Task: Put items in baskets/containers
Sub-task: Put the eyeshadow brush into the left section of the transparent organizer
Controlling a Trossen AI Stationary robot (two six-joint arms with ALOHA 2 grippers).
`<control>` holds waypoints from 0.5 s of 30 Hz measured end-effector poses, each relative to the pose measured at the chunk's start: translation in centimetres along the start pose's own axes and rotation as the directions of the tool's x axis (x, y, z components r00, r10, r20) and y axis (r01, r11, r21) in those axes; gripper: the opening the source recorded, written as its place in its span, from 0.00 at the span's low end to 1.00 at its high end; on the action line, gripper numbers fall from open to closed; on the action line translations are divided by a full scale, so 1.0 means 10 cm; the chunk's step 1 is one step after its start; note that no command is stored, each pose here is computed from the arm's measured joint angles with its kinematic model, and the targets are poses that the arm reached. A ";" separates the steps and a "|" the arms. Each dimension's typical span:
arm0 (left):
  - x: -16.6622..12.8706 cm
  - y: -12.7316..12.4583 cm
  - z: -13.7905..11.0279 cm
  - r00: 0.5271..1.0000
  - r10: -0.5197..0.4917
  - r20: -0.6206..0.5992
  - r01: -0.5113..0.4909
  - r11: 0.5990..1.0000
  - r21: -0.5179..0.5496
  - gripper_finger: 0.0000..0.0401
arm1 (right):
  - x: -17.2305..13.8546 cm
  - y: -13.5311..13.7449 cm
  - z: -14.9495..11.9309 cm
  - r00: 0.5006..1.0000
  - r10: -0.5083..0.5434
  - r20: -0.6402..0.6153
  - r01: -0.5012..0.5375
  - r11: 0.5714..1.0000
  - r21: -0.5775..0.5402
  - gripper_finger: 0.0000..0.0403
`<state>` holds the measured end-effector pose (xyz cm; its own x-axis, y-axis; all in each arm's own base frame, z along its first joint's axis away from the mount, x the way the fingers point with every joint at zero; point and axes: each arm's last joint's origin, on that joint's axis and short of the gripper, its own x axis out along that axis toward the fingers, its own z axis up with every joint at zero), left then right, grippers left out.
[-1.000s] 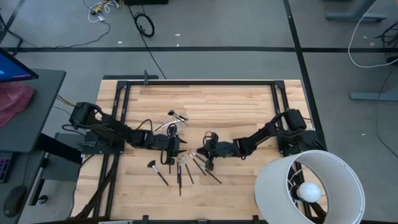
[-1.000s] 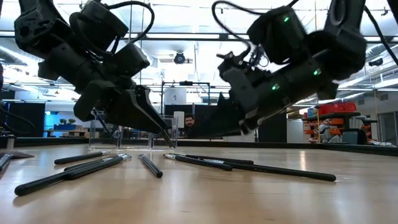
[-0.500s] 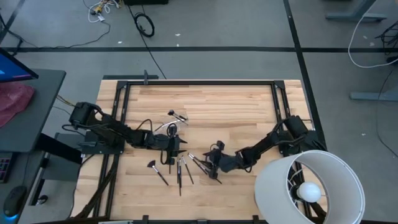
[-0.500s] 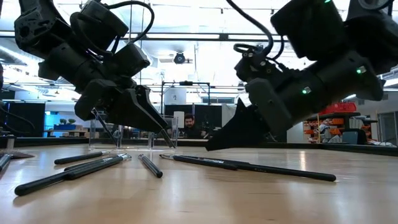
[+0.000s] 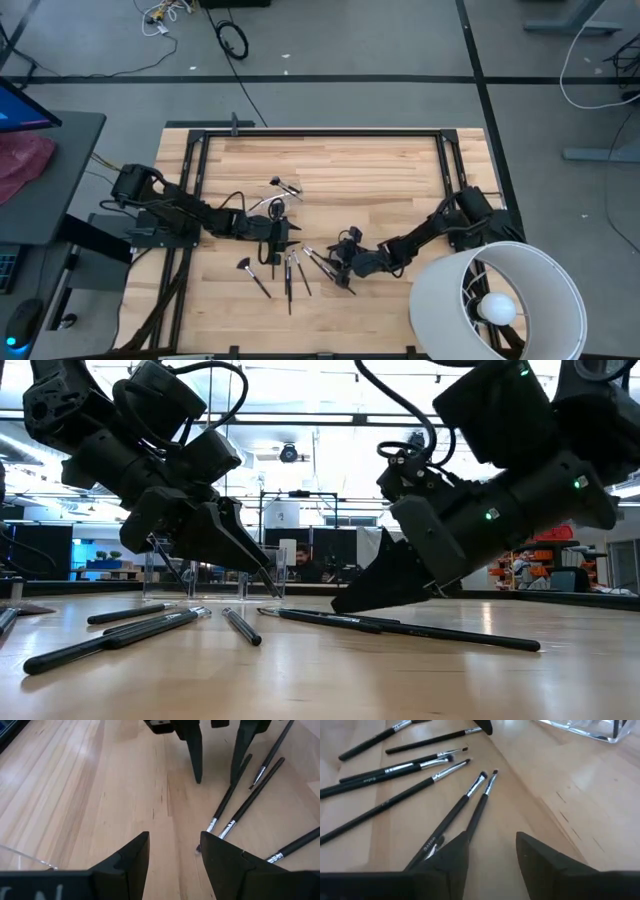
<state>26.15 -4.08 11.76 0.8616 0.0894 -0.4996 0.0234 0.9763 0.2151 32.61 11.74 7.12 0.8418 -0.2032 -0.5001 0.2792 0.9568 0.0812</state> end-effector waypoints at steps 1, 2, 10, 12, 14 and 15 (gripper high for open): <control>0.00 0.00 0.00 1.000 0.000 0.000 0.000 1.000 0.000 0.45 | 0.02 0.00 -0.02 1.000 0.005 -0.001 -0.005 1.000 0.003 0.41; 0.00 0.00 0.00 1.000 0.000 0.000 0.000 1.000 0.000 0.45 | 0.04 0.00 -0.05 1.000 0.001 0.010 -0.001 1.000 0.011 0.41; 0.00 0.00 0.00 1.000 0.000 -0.001 0.000 1.000 0.000 0.45 | 0.15 0.05 -0.19 0.995 -0.059 0.082 0.062 0.998 -0.031 0.41; 0.00 0.00 0.00 1.000 0.000 -0.001 0.000 1.000 0.000 0.45 | 0.13 0.06 -0.16 0.992 -0.059 0.108 0.066 0.996 -0.057 0.41; 0.00 0.00 0.00 1.000 0.000 -0.001 0.000 1.000 0.000 0.45 | 0.12 0.07 -0.11 0.989 -0.050 0.142 0.063 0.994 -0.085 0.41; 0.00 0.00 0.00 1.000 0.000 -0.001 0.000 1.000 0.000 0.45 | 0.10 0.08 -0.08 0.986 -0.046 0.161 0.061 0.994 -0.090 0.41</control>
<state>26.15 -4.08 11.76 0.8612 0.0895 -0.5003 0.0235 0.9763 0.2151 33.35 12.44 5.99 0.8914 -0.2780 -0.3580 0.2876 0.9574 -0.0274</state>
